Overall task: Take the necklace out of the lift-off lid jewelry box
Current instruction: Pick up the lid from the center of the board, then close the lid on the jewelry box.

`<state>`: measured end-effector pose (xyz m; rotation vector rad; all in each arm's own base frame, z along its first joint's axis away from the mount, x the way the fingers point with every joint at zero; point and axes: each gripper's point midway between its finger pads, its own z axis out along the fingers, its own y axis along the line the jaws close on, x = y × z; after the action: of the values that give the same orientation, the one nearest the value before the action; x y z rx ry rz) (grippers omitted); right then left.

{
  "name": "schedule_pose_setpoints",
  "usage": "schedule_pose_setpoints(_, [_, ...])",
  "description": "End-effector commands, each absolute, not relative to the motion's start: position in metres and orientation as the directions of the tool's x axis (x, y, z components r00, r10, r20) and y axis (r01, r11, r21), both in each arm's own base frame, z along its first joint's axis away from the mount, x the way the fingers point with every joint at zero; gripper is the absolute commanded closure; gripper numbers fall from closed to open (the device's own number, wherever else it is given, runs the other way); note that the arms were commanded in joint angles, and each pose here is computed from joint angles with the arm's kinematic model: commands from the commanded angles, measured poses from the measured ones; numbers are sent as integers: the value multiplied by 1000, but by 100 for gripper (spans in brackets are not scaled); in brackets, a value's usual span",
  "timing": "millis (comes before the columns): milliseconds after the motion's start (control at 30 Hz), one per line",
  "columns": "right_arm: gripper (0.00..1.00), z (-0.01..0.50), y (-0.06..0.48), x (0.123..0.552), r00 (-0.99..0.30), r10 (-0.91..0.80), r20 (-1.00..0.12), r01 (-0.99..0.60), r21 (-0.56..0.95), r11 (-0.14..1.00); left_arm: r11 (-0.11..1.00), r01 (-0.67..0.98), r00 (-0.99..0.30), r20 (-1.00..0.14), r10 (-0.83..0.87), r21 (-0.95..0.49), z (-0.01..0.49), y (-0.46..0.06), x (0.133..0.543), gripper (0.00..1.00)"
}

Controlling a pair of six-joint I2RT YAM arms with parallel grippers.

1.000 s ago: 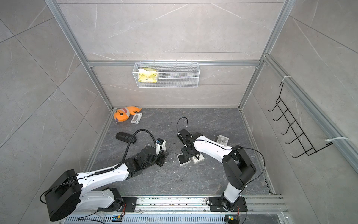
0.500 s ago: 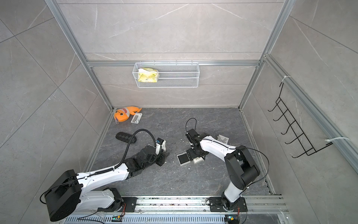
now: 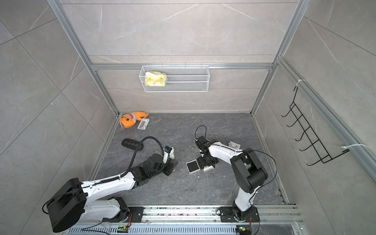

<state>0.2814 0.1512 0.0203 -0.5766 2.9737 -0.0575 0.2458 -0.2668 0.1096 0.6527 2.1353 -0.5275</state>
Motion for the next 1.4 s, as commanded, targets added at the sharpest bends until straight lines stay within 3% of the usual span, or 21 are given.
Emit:
schedule_pose_setpoints(0, [31, 20, 149, 274, -930, -360, -80, -357, -43, 933, 728, 669, -484, -832, 273, -150, 118, -277, 244, 49])
schedule_pose_setpoints(367, [32, 68, 178, 272, -923, -354, -150, -373, 128, 919, 643, 731, -515, -803, 299, -229, 87, -298, 230, 49])
schedule_pose_setpoints(800, [32, 83, 220, 267, -911, -372, -180, -413, 353, 840, 609, 737, -544, -792, 279, -292, 63, -319, 233, 59])
schedule_pose_setpoints(1367, [31, 67, 232, 274, -878, -451, -159, -476, 369, 798, 650, 695, -564, -793, 229, -307, 52, -338, 258, 65])
